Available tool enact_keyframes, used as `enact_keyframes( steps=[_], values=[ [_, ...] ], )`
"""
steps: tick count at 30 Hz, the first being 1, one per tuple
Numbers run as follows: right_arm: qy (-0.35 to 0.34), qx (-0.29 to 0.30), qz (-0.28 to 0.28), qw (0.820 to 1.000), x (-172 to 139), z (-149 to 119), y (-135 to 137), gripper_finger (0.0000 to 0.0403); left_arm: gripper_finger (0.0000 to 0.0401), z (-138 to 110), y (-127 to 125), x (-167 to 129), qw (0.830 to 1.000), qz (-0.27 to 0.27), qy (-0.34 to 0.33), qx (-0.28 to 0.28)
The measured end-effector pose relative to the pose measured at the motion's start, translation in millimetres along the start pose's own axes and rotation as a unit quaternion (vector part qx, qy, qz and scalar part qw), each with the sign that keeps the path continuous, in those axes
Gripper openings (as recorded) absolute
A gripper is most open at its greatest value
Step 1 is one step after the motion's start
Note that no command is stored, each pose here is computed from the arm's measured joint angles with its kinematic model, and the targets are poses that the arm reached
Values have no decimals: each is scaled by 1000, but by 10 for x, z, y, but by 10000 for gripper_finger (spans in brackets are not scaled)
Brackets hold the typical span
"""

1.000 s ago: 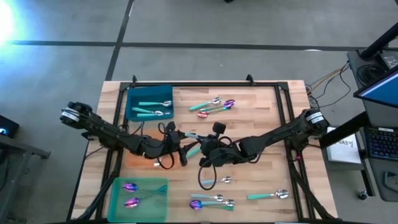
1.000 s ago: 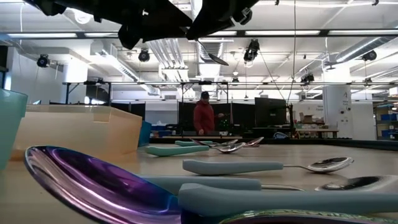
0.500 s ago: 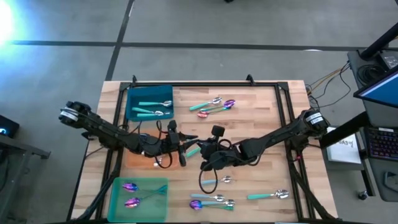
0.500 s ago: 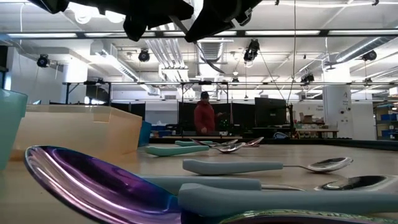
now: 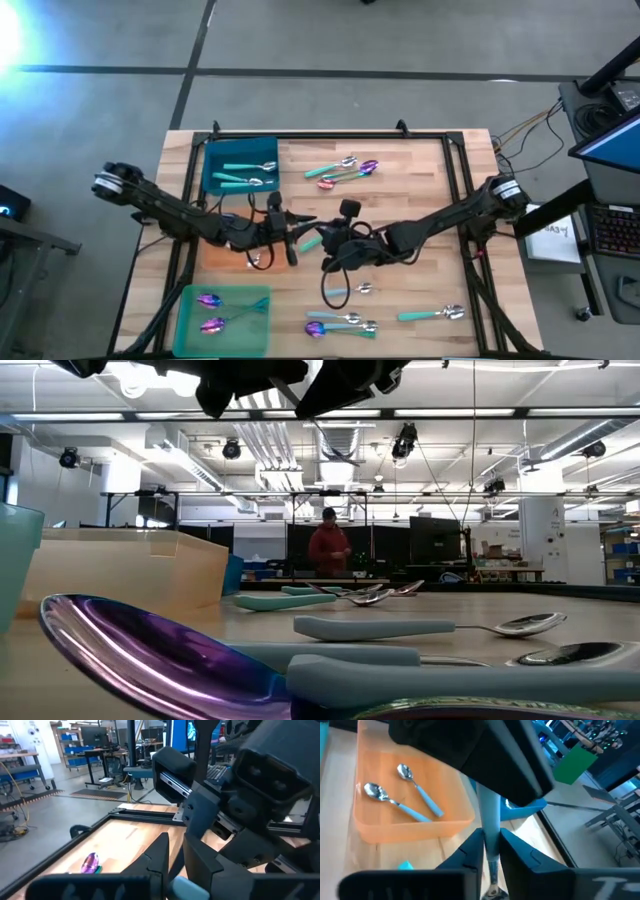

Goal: Sort silverware by color (type)
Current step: Put the blue spoon into the orange bin

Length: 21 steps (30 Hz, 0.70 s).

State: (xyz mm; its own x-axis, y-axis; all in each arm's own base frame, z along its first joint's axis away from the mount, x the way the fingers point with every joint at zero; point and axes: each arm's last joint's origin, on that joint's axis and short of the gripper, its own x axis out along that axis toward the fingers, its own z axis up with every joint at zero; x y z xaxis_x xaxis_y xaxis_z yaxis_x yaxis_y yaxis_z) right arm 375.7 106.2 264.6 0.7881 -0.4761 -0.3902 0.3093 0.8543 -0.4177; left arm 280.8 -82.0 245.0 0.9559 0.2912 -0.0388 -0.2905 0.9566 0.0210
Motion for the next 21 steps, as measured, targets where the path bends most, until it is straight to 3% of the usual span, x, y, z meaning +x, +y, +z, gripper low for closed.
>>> enact_keyframes(
  steps=[10,21],
  values=[
    [-4,-2,-3,1000,-27,32,-31,144,5,128,163,-169,997,47,34,47],
    [52,-2,3,999,-47,-110,-11,164,5,119,555,-765,978,92,190,0]
  ],
)
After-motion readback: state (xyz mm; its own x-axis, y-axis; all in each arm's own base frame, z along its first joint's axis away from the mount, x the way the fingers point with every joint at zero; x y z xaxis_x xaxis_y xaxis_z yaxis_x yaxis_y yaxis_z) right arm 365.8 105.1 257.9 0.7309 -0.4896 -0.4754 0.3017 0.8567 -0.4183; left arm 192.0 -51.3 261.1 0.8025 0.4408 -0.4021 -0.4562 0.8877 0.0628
